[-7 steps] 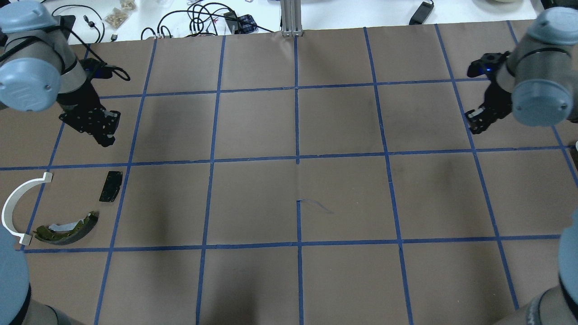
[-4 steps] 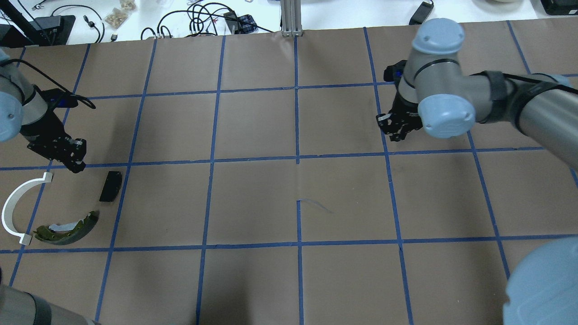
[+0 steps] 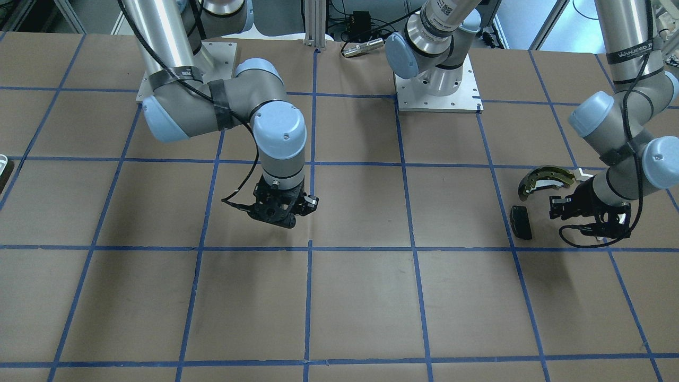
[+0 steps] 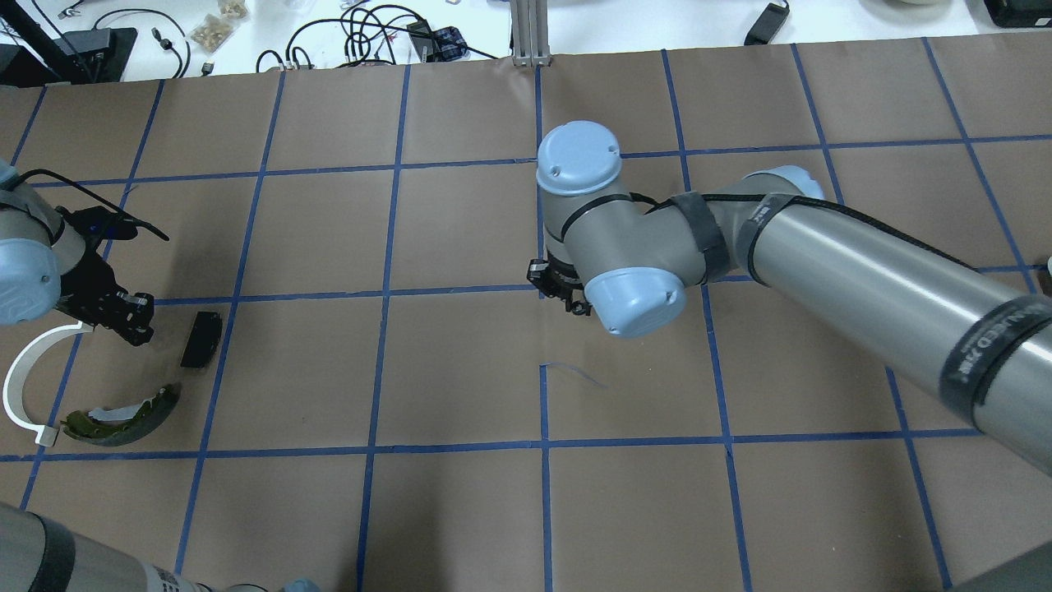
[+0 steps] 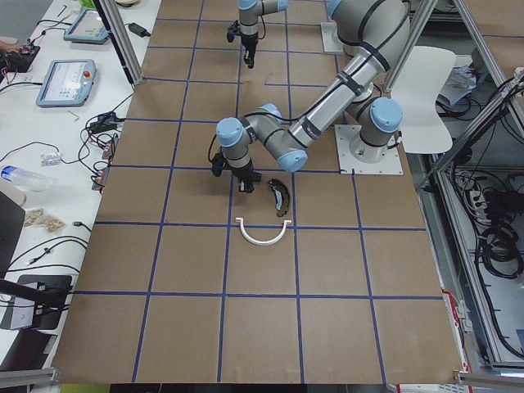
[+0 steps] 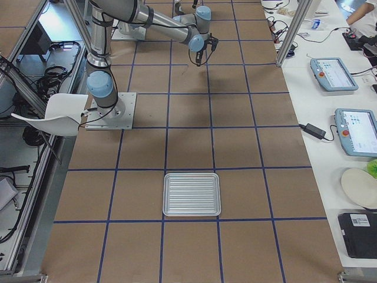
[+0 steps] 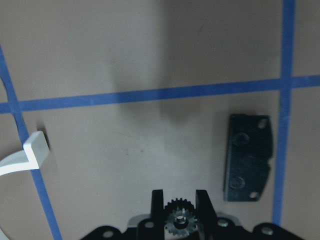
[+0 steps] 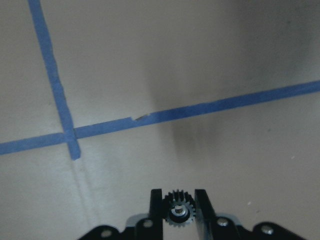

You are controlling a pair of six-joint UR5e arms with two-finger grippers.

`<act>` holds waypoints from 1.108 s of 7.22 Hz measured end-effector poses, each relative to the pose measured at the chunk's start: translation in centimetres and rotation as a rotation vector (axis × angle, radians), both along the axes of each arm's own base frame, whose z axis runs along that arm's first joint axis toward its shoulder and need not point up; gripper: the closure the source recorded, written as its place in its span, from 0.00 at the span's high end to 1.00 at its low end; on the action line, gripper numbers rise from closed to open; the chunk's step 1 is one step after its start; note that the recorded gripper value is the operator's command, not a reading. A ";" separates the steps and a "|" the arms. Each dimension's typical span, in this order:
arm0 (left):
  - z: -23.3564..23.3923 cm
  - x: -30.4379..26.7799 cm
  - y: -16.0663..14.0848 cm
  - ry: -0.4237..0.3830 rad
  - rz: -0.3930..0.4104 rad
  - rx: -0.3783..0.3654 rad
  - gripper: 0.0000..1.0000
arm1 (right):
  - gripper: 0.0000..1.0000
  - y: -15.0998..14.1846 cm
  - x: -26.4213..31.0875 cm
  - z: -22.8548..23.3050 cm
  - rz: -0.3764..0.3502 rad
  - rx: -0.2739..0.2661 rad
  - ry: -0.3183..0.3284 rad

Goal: Place bearing gear from tray to pile

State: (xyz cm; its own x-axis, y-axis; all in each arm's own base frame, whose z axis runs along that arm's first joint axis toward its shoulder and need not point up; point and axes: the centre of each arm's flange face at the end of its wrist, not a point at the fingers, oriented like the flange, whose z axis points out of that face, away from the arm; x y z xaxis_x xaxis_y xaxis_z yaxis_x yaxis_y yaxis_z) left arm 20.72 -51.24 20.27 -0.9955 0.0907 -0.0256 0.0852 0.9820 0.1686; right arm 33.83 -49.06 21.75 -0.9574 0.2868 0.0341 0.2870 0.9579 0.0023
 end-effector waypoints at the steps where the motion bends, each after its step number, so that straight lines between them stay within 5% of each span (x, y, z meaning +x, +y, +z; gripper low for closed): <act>1: -0.4 -0.1 0.1 0.004 -0.001 0.003 0.00 | 0.79 0.6 1.8 -1.1 -0.047 -0.013 -0.014; 2: -0.8 -0.2 0.1 0.009 0.000 0.008 0.10 | 1.00 0.6 2.8 -1.7 -0.060 -0.036 -0.029; 3: -1.1 -0.2 0.0 0.011 -0.001 0.012 0.84 | 1.00 0.4 3.2 -1.7 -0.058 -0.061 -0.040; 4: -1.2 -0.2 0.0 0.012 0.001 0.015 1.00 | 1.00 -0.1 3.4 -1.0 -0.058 -0.088 -0.050; 6: -1.2 -0.4 -0.1 0.010 0.002 0.015 1.00 | 1.00 -2.6 3.1 4.1 -0.031 -0.140 -0.064; 8: -0.2 -1.4 -1.0 0.010 0.008 -0.012 1.00 | 1.00 -4.7 -0.8 13.4 0.030 -0.120 -0.042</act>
State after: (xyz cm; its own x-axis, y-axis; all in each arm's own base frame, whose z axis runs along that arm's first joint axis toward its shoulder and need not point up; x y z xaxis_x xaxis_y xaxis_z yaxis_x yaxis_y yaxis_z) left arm 19.36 -52.28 20.08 -0.9965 0.0825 -0.0165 0.0789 0.9847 0.1556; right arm 33.05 -53.73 35.10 -0.9656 0.2572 -0.0390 0.2598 0.9603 -0.1011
